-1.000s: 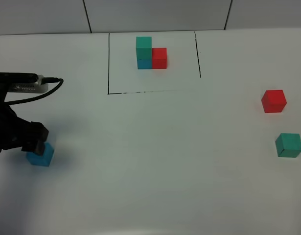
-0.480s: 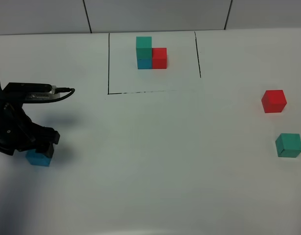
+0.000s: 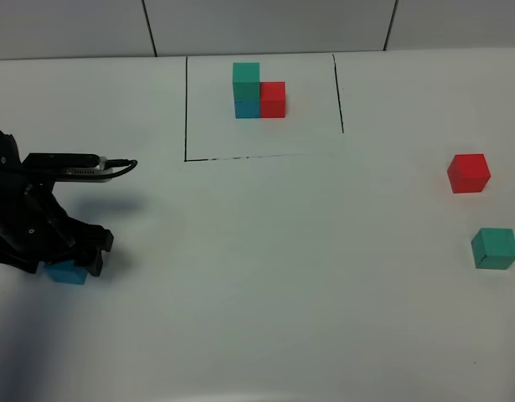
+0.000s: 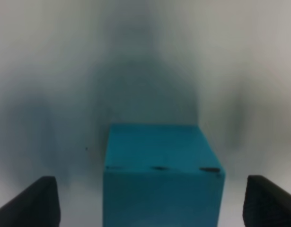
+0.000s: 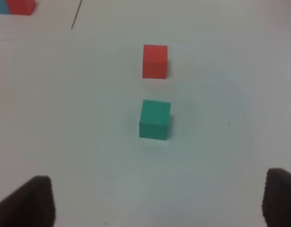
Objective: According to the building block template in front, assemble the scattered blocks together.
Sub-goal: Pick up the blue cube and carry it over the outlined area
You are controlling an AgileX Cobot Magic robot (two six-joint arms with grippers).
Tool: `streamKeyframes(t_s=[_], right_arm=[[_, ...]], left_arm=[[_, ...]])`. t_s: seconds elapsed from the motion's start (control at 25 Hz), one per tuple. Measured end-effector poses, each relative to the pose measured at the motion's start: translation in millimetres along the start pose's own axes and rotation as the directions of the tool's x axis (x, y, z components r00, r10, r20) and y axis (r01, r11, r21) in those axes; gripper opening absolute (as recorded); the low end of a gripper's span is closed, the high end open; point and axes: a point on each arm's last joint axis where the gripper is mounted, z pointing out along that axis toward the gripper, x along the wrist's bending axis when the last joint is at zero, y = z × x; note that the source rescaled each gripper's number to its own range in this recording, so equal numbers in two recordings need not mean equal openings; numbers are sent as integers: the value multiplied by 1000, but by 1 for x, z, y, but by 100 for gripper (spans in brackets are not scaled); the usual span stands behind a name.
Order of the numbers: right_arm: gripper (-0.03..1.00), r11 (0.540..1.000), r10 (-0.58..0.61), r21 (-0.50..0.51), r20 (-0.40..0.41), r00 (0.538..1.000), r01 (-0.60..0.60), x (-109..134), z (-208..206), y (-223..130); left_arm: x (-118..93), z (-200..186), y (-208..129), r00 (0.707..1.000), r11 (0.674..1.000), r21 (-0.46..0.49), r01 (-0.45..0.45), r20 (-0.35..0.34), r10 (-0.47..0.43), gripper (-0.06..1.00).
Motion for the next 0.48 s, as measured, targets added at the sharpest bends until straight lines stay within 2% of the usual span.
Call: streamKeyframes(t_s=[0.16,0.2,0.28,0.32,0.36,0.44,0.48], right_arm=[[82,1000,0,0,0,1000,0,0,0,0],[82,1000,0,0,0,1000,0,0,0,0],[82,1000,0,0,0,1000,0,0,0,0],[82,1000,0,0,0,1000,0,0,0,0],[82,1000,0,0,0,1000,0,0,0,0],[82,1000,0,0,0,1000,0,0,0,0],[82,1000,0,0,0,1000,0,0,0,0]], left_arm=[[0,9,0,1000,1000,31,0,-1,0,99],[0,11,0,1000,999,37,0,-2,0,97],[0,11,0,1000,999,40,0,-2,0,84],[0,11,0,1000,999,41,0,-2,0,72],[0,10,1,1000,999,40,0,-2,0,56],[0,7,3,1000,999,46,0,-2,0,16],[0,5,5,1000,999,45,-1,-2,1,0]])
